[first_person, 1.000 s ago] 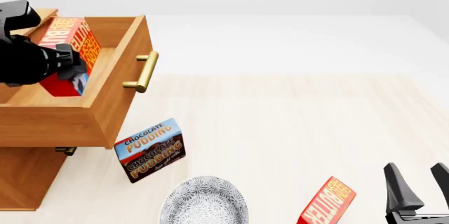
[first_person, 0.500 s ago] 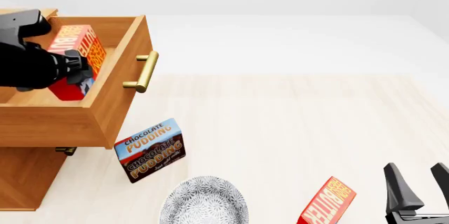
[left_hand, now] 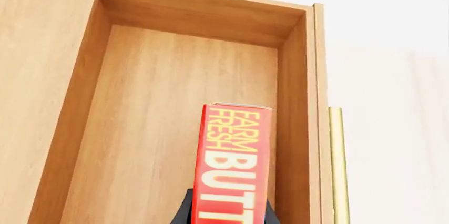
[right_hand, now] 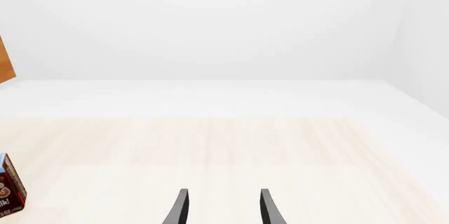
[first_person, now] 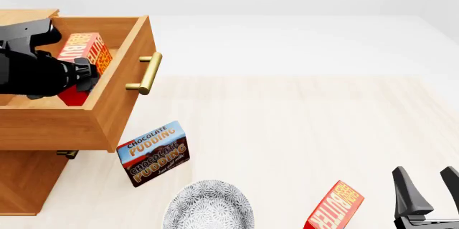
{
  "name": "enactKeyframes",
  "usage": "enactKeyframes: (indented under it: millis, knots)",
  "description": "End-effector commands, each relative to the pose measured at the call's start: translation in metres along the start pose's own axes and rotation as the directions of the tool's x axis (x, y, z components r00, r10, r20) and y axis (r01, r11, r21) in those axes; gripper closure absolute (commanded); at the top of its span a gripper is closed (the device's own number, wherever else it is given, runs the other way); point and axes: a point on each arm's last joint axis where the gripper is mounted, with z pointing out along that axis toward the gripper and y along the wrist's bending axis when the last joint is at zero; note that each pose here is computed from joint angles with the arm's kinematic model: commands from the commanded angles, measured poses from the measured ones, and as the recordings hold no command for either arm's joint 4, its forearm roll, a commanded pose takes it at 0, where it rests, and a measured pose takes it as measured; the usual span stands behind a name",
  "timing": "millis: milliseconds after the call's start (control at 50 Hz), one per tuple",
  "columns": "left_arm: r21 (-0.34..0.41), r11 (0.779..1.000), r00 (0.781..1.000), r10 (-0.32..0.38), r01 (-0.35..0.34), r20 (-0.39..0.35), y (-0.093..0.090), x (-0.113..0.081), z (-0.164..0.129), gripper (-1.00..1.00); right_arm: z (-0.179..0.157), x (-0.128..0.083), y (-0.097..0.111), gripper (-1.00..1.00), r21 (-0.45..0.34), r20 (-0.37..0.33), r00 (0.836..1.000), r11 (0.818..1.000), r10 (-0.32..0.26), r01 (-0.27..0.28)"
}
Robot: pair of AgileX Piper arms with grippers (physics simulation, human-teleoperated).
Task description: Put the butter at the front in the top drawer of the cabinet and close it.
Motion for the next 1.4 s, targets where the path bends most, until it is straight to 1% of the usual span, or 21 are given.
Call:
enactKeyframes:
  millis: [20, 580, 620, 700, 720, 780, 820, 860, 1100, 1360, 1380, 1400]
  knots:
    - [0.009, 1.0, 1.0, 0.014, -0.014, 0.019, -0.002, -0.001, -0.001, 1.0, 0.0, 0.0, 0.0, -1.0, 0.0, 0.0, 1.0, 1.0, 0.0, 0.0]
    - [0.002, 1.0, 1.0, 0.002, -0.002, -0.007, 0.0, 0.002, 0.006, 1.0, 0.0, 0.0, 0.0, -1.0, 0.0, 0.0, 1.0, 1.0, 0.0, 0.0]
    - [0.004, 1.0, 1.0, -0.005, 0.005, -0.019, -0.002, 0.004, 0.009, 1.0, 0.0, 0.0, 0.0, -1.0, 0.0, 0.0, 1.0, 1.0, 0.0, 0.0]
    - [0.012, 1.0, 1.0, -0.001, 0.001, -0.011, -0.004, 0.003, 0.008, 1.0, 0.0, 0.0, 0.0, -1.0, 0.0, 0.0, 1.0, 1.0, -0.001, 0.001]
    - [0.016, 1.0, 1.0, 0.001, -0.001, -0.008, -0.005, 0.004, 0.007, -1.0, 0.0, 0.0, 0.0, -1.0, 0.0, 0.0, 1.0, 1.0, 0.0, 0.0]
    - [0.022, 1.0, 1.0, 0.005, -0.005, -0.005, -0.007, 0.003, 0.006, -1.0, 0.0, 0.0, 0.0, -1.0, 0.0, 0.0, 1.0, 1.0, 0.0, 0.0]
    - [0.016, 1.0, 1.0, 0.009, -0.009, -0.006, -0.005, 0.002, 0.005, -1.0, 0.0, 0.0, 0.0, -1.0, 0.0, 0.0, 1.0, 1.0, 0.0, 0.0]
    - [0.023, 1.0, 1.0, 0.01, -0.01, 0.001, -0.007, 0.002, 0.002, -1.0, 0.0, 0.0, 0.0, -1.0, 0.0, 0.0, 1.0, 1.0, 0.0, 0.0]
    - [0.02, 1.0, 1.0, 0.021, -0.021, 0.005, -0.007, -0.003, 0.001, -1.0, 0.0, 0.0, 0.0, -1.0, 0.0, 0.0, 1.0, 1.0, 0.0, 0.0]
    - [0.014, 0.999, 0.999, 0.037, -0.037, 0.006, -0.005, -0.008, -0.008, -1.0, 0.0, 0.0, 0.0, -1.0, 0.0, 0.0, 1.0, 1.0, 0.0, 0.0]
    - [0.012, 0.999, 0.999, 0.041, -0.041, 0.014, -0.005, -0.01, -0.011, -1.0, 0.0, 0.0, 0.0, -1.0, 0.0, 0.0, 1.0, 1.0, 0.0, 0.0]
    - [0.003, 0.999, 0.999, 0.044, -0.044, 0.005, -0.002, -0.01, -0.011, -1.0, 0.0, 0.0, 0.0, -1.0, 0.0, 0.0, 1.0, 1.0, 0.0, 0.0]
